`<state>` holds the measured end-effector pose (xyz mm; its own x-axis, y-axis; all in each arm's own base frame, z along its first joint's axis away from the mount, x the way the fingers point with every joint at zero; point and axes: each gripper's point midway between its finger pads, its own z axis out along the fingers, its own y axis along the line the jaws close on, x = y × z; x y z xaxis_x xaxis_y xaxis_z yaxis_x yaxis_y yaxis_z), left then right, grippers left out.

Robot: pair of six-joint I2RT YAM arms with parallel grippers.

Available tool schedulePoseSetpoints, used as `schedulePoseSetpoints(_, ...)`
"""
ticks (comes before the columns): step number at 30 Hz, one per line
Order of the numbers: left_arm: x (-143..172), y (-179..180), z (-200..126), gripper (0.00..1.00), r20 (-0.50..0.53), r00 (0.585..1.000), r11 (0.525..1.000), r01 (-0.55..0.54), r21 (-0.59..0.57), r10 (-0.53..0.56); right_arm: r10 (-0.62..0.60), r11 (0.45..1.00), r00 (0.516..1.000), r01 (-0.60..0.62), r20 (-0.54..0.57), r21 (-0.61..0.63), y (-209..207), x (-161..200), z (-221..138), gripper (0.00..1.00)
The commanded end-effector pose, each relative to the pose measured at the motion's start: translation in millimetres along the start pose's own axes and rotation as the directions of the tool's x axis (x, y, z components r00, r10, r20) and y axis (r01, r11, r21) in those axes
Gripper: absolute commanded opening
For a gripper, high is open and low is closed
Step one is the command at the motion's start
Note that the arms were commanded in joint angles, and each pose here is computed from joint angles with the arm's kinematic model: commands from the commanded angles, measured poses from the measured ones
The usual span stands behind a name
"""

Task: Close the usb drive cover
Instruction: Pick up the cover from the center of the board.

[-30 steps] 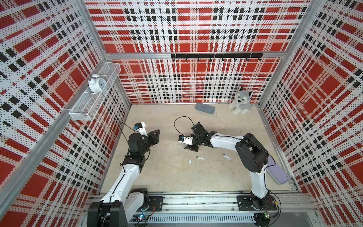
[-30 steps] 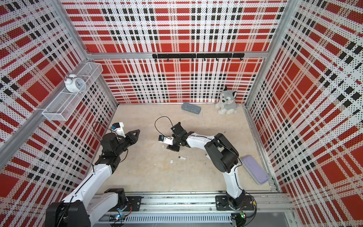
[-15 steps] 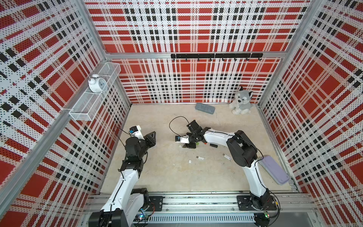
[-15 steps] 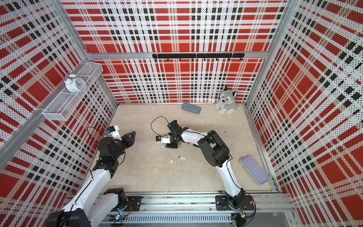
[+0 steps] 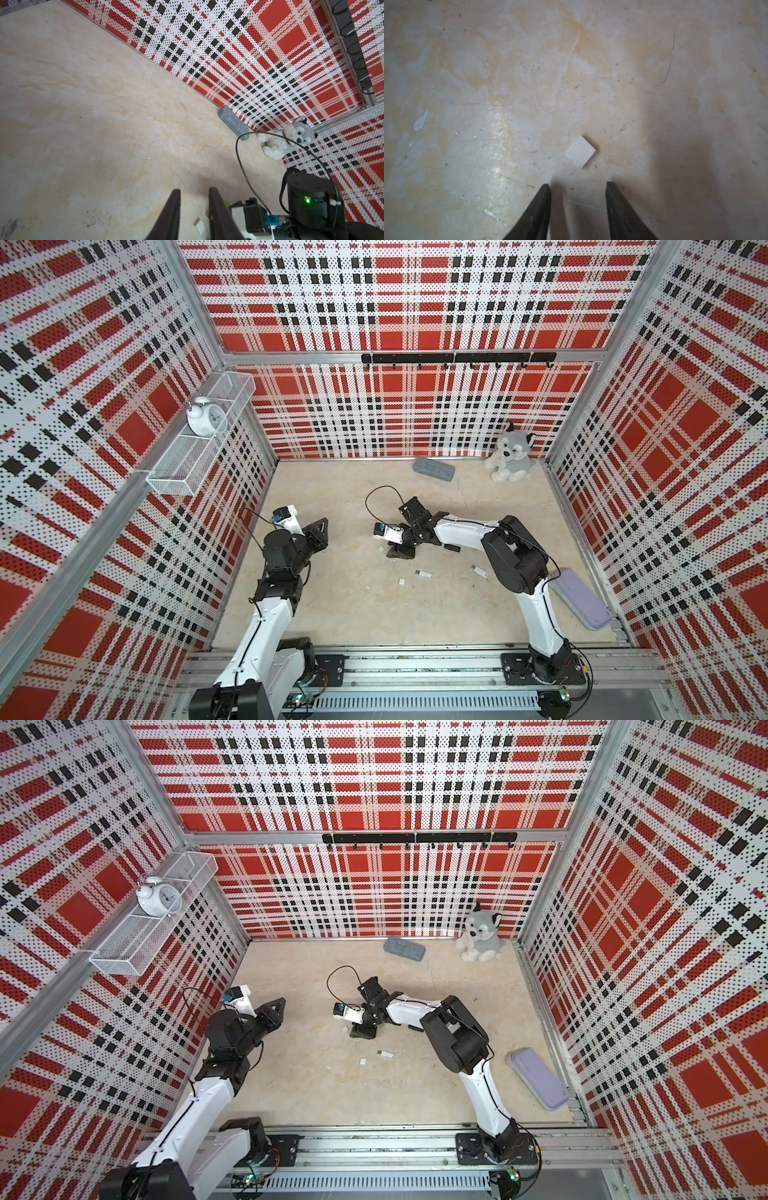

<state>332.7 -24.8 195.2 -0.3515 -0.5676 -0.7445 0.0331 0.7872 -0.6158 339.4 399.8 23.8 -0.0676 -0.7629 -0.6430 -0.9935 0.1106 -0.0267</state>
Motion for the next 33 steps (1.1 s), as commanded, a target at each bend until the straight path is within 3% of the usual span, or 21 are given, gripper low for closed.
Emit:
schedulePoseSetpoints(1,0.2,1.9,-1.7,0.27,0.013,1.0,1.0,-0.008,0.008,0.008,0.081,0.996,0.996,-0.08,-0.034,0.027,8.3,12.1,-6.7,0.45)
schedulePoseSetpoints(6,2.3,3.3,-1.3,0.27,0.014,1.0,1.0,0.001,0.011,-0.002,0.055,0.995,0.998,-0.058,-0.029,-0.086,28.5,14.8,-1.5,0.45)
schedulePoseSetpoints(17,-2.9,10.2,-4.8,0.25,0.049,0.998,0.999,-0.027,-0.035,0.029,0.056,0.993,0.998,-0.055,0.01,-0.104,29.1,12.1,20.4,0.45)
schedulePoseSetpoints(23,0.6,15.3,0.1,0.24,0.02,0.999,0.998,-0.031,-0.053,0.032,0.034,0.993,0.999,-0.032,0.019,-0.111,24.7,9.5,28.8,0.44)
schedulePoseSetpoints(33,3.5,16.4,1.8,0.24,0.013,0.999,0.998,-0.03,-0.051,0.03,-0.015,0.983,0.999,0.024,0.047,-0.181,46.5,6.2,30.7,0.42)
